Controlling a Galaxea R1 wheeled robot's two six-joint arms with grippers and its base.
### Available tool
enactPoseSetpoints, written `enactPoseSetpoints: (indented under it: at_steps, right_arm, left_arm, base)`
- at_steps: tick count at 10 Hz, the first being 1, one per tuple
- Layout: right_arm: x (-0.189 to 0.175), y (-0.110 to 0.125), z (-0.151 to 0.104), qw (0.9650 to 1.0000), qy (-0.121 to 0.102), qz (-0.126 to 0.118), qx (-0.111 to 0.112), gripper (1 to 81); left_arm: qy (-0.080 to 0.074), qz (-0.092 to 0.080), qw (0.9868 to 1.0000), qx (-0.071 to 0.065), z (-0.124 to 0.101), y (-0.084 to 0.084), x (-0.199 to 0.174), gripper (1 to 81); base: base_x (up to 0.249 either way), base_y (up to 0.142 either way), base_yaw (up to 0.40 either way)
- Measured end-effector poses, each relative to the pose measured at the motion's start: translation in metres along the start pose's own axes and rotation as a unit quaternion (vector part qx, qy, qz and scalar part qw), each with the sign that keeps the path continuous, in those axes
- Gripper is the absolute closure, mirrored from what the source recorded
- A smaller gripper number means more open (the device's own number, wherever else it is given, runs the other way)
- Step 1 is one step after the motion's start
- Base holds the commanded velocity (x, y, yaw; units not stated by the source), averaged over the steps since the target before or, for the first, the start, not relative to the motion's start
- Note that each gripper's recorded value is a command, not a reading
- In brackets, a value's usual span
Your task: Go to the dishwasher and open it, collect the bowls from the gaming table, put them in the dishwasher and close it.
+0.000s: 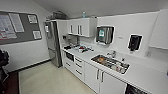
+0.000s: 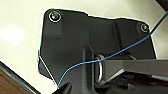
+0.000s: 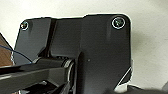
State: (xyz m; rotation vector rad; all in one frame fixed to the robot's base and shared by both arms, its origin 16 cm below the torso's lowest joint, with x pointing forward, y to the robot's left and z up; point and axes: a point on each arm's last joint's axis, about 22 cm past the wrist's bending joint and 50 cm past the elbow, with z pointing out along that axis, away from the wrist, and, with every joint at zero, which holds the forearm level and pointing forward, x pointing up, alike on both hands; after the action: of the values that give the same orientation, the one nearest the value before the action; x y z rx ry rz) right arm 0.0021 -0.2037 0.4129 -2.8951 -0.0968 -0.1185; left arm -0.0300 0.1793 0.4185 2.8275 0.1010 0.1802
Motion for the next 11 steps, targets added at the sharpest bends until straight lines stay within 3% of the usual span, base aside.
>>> enactPoseSetpoints:
  at_steps: [6,8,11]
  right_arm:
    - [0.0009,0.0,0.0,1.0,0.0,0.0,0.0,1.0]
    - [0.0008,0.0002,0.0,1.0,0.0,0.0,0.0,1.0]
    - [0.0004,0.0007,-0.0001,1.0,0.0,0.0,-0.001,1.0]
  left_arm:
    - [0.004,-0.001,1.0,-0.002,-0.0003,0.0008,-0.0028,1.0]
    - [0.02,-0.002,0.9998,-0.005,-0.0006,0.002,0.0035,1.0]
    - [0.021,-0.002,0.9998,-0.005,-0.0007,0.0021,0.0025,1.0]
  base:
    - [0.0,0.0,0.354]
    - [0.0,0.0,0.354]
    - [0.0,0.0,0.354]
